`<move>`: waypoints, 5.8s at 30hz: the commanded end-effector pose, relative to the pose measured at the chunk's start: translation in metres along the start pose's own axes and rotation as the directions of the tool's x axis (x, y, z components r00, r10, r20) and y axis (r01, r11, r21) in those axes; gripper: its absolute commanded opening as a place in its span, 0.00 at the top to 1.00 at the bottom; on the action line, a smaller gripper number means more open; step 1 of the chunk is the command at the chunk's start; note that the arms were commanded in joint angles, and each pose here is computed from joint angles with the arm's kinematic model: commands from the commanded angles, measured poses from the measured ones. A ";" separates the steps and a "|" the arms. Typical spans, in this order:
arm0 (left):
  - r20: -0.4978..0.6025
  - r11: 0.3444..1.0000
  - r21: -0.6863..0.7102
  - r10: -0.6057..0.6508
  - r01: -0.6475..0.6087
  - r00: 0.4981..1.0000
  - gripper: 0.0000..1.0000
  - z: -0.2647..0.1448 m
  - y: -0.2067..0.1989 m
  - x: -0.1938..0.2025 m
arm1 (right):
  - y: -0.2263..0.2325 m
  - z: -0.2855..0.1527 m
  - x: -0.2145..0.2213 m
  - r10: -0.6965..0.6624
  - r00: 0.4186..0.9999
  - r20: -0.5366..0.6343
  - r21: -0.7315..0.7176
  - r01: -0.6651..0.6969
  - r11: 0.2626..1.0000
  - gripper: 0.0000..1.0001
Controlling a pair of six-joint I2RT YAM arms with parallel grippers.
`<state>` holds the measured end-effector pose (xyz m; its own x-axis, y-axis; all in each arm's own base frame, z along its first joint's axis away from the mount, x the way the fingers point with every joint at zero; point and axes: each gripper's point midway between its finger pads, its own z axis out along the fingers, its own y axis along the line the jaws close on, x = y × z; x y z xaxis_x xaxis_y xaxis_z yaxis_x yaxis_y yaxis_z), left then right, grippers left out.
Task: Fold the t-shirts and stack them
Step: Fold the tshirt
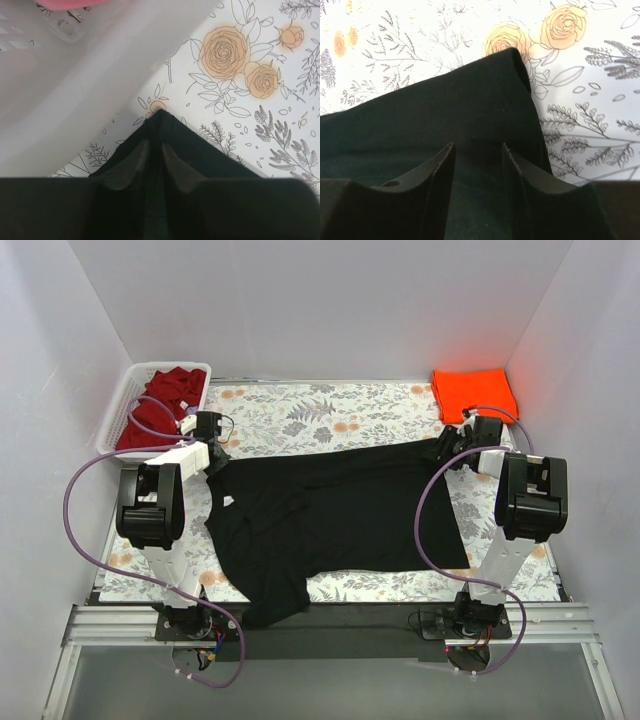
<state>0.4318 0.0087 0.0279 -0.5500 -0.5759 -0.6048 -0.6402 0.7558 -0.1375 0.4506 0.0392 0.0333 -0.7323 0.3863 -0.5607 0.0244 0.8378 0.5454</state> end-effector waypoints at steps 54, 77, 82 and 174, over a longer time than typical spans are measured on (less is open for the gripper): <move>-0.318 0.946 0.322 0.151 -0.044 0.936 0.60 -0.131 0.013 0.156 | -0.054 -0.026 0.007 0.103 0.994 0.019 0.151 -0.105 0.983 0.62; -0.253 0.943 0.326 0.150 -0.062 0.956 1.00 -0.146 0.002 0.126 | -0.033 -0.043 -0.004 0.078 0.997 0.025 0.098 -0.080 0.992 0.99; -0.212 0.947 0.310 0.153 -0.082 0.965 1.00 -0.157 0.001 0.106 | -0.029 -0.052 -0.006 0.077 0.997 0.017 0.115 -0.079 0.990 0.99; -0.015 0.991 0.134 0.003 -0.001 1.000 0.87 0.010 -0.029 -0.008 | -0.026 0.016 -0.031 0.193 0.980 0.051 -0.158 -0.182 0.970 0.58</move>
<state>0.4644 -0.0170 0.0225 -0.5533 -0.6044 -0.5732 -0.5589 0.7796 -0.2826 0.4843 0.0291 0.0313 -0.7048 0.5515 -0.4462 0.0165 0.6415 0.7669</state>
